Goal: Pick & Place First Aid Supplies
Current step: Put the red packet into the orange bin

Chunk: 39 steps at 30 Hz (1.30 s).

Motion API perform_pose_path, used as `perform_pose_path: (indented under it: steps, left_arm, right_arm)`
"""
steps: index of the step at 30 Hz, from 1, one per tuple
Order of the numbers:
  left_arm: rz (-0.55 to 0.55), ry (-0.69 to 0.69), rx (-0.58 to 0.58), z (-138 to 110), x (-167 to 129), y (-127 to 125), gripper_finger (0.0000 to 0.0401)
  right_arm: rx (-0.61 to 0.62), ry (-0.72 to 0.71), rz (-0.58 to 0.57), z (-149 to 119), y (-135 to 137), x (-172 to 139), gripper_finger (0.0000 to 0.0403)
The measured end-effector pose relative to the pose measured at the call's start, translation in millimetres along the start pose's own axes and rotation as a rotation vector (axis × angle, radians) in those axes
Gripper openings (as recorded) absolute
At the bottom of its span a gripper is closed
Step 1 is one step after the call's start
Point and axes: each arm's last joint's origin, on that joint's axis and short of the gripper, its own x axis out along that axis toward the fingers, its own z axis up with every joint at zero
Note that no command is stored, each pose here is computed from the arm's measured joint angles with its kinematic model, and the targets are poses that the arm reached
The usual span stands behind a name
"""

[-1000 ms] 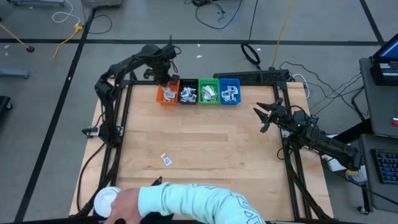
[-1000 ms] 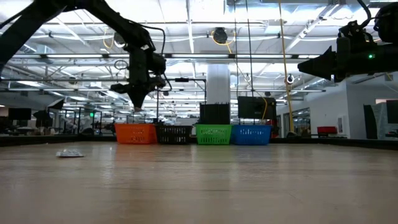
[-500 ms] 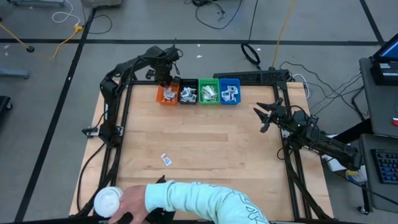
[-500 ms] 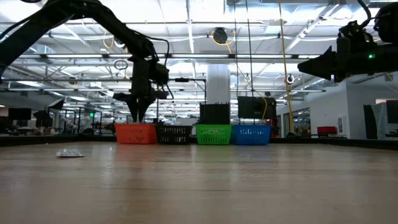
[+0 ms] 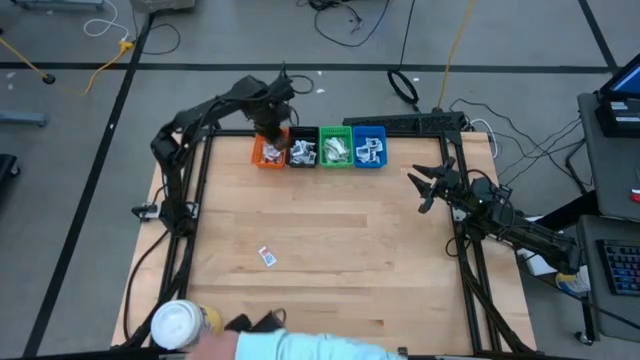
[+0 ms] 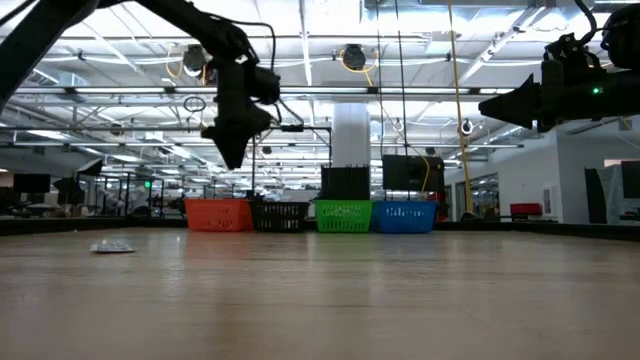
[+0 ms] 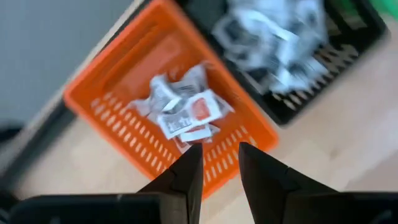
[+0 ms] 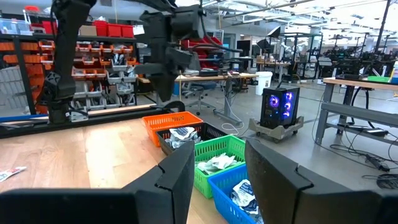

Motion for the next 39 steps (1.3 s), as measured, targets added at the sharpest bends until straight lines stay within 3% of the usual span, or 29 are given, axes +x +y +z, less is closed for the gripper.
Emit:
perform_pose_path:
  steps: [6, 11, 18, 29, 39]
  left_arm:
    - [-0.010, 0.016, 0.410, -17.3, 0.4, -33.6, 0.0109]
    - [-0.030, 0.024, 0.584, -44.4, 6.3, -64.3, 0.0109]
    - [-0.161, -0.028, 0.805, -93.2, 12.0, -113.9, 0.0108]
    - [-0.199, 0.067, 0.970, -172.6, 27.3, -168.0, 0.0108]
    - [-0.213, 0.073, 1.024, -215.5, 29.1, -208.2, 0.0108]
  right_arm:
    - [0.000, 0.000, 0.000, -0.1, 0.0, 0.0, 0.0139]
    - [0.000, 0.000, 0.000, -0.1, 0.0, 0.0, 0.0139]
    - [0.000, 0.000, 0.000, -0.1, 0.0, 0.0, 0.0139]
    - [0.000, 0.000, 0.000, -0.1, 0.0, 0.0, 0.0139]
    - [0.000, 0.000, 0.000, -0.1, 0.0, 0.0, 0.0139]
